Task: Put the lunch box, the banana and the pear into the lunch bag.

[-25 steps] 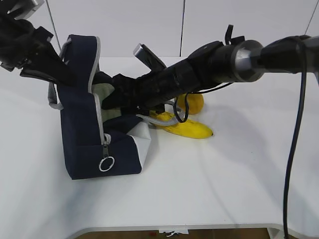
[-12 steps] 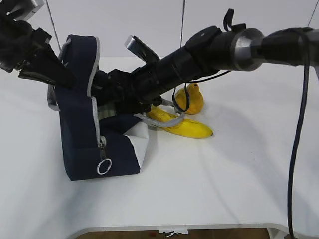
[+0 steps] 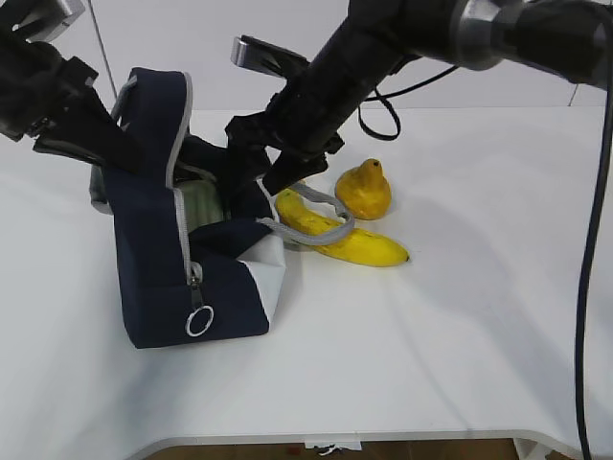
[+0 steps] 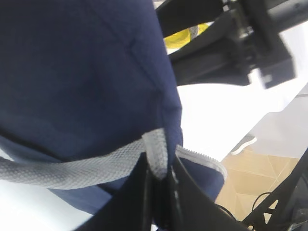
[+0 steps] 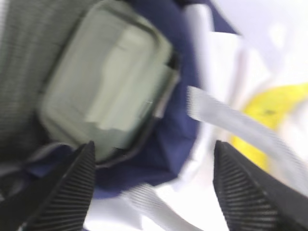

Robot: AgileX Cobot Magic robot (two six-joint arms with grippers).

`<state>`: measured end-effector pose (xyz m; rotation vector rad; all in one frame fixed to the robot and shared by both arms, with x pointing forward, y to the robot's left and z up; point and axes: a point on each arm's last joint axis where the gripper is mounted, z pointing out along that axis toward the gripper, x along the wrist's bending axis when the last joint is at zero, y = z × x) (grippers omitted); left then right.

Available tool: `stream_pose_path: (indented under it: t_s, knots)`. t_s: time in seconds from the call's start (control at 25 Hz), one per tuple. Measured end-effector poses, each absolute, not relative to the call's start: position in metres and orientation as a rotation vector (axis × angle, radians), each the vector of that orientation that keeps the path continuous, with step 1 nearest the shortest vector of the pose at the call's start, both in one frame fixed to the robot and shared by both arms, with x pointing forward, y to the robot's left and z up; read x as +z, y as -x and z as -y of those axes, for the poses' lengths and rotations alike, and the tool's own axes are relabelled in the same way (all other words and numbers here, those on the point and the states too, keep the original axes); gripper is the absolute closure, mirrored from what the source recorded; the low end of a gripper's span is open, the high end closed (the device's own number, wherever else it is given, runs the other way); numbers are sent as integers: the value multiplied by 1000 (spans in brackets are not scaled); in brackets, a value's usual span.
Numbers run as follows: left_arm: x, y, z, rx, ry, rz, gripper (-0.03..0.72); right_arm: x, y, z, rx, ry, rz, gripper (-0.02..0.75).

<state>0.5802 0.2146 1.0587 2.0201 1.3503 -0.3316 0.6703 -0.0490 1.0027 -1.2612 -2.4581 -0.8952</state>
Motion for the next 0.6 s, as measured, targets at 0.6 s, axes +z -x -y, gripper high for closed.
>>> stream_pose_path:
  t_s: [0.6]
  knots:
    - [1056,-580,-218,-297,-2077,-1355,683,1044,-673,73,-743,1355,2751,157]
